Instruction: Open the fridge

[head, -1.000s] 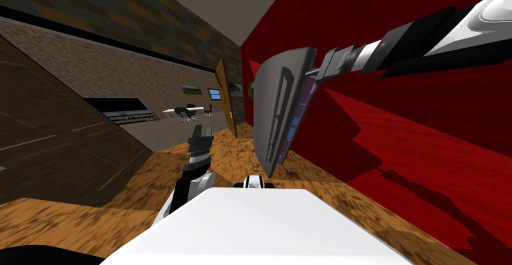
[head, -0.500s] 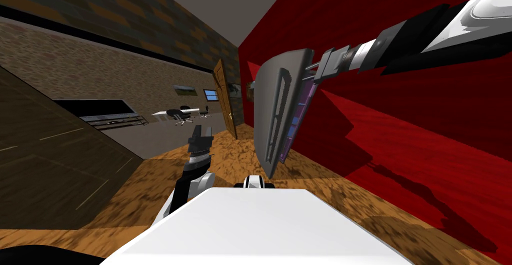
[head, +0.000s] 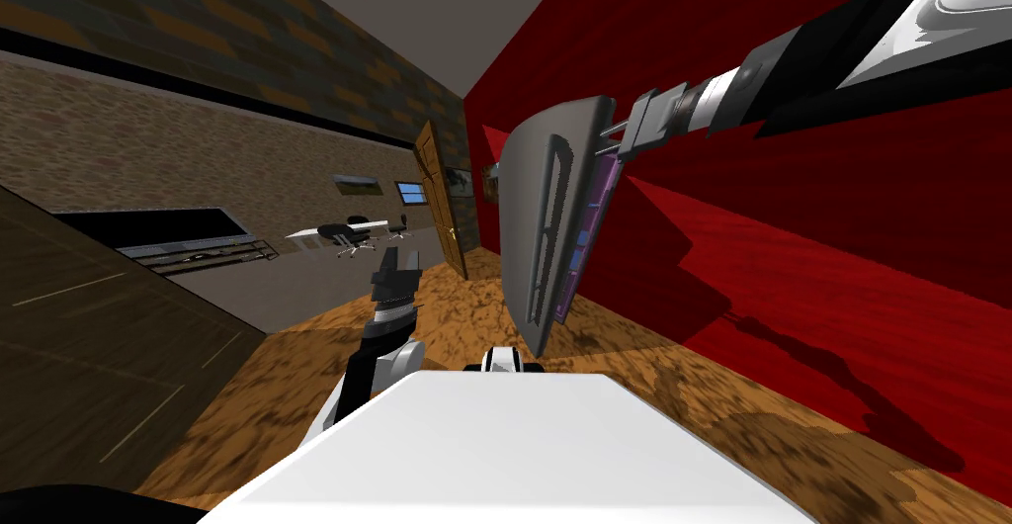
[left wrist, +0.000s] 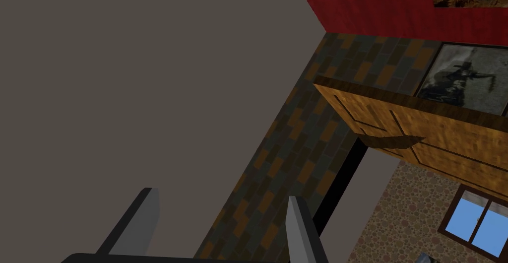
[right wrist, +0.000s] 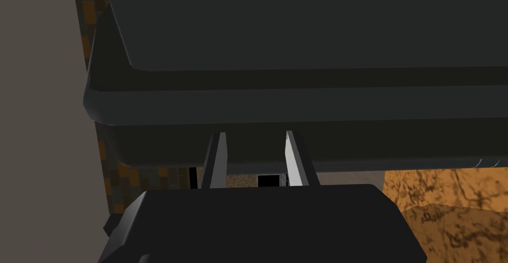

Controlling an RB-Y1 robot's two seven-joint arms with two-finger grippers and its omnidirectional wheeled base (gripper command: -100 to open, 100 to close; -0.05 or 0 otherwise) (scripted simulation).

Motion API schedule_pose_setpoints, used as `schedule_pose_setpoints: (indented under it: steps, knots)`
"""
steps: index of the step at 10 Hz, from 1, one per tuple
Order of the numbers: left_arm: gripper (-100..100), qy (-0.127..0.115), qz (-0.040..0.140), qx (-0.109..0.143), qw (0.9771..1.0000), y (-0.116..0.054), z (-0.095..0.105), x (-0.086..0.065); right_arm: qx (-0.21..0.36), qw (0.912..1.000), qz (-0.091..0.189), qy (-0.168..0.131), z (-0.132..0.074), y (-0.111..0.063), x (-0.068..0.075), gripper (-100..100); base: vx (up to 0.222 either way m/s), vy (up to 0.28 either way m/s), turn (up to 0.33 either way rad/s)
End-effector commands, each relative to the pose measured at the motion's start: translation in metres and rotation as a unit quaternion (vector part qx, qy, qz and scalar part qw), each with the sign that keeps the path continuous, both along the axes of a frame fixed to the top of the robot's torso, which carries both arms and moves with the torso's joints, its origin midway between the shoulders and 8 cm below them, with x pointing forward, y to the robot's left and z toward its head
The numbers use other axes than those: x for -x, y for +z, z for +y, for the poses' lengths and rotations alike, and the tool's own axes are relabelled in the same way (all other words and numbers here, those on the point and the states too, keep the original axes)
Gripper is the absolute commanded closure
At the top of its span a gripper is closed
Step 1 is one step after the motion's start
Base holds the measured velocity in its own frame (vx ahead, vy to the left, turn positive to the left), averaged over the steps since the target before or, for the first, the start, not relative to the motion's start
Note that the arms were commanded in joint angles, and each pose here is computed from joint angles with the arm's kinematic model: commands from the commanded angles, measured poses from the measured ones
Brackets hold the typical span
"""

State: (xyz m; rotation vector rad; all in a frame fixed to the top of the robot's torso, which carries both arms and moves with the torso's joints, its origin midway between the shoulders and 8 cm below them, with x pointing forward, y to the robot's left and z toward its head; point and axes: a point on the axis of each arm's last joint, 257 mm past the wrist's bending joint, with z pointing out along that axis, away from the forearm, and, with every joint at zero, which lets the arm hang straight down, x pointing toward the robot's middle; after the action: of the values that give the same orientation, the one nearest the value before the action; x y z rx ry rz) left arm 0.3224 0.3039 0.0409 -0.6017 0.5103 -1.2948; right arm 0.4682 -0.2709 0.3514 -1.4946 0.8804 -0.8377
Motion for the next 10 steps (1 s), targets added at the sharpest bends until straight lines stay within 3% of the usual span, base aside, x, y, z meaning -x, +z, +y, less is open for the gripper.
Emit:
schedule_pose_setpoints:
  steps: [1, 2, 3, 4, 9, 10]
  knots:
    - [0, 0.000, 0.000, 0.000, 1.0000, 0.000, 0.000, 0.000, -0.006, 1.0000, 0.005, -0.005, -0.010, -0.008, -0.001, -100, -0.030, -0.030, -0.069]
    - [0, 0.000, 0.000, 0.000, 1.0000, 0.000, 0.000, 0.000, 0.000, 1.0000, 0.000, 0.000, 0.000, 0.000, 0.000, 100, -0.014, 0.008, 0.014]
    - [0, 0.000, 0.000, 0.000, 1.0000, 0.000, 0.000, 0.000, -0.006, 1.0000, 0.001, -0.004, -0.008, -0.002, 0.001, 100, -0.010, -0.007, -0.030]
    - [0, 0.000, 0.000, 0.000, 1.0000, 0.000, 0.000, 0.000, -0.006, 0.9999, -0.010, -0.002, -0.003, 0.009, 0.003, -100, 0.049, 0.081, -0.045]
    - [0, 0.000, 0.000, 0.000, 1.0000, 0.000, 0.000, 0.000, -0.005, 0.9999, -0.011, -0.001, 0.001, 0.013, 0.004, -100, 0.049, 0.102, -0.018]
    - [0, 0.000, 0.000, 0.000, 1.0000, 0.000, 0.000, 0.000, -0.010, 0.9997, -0.024, 0.000, 0.001, 0.024, 0.008, -100, -0.039, -0.004, -0.073]
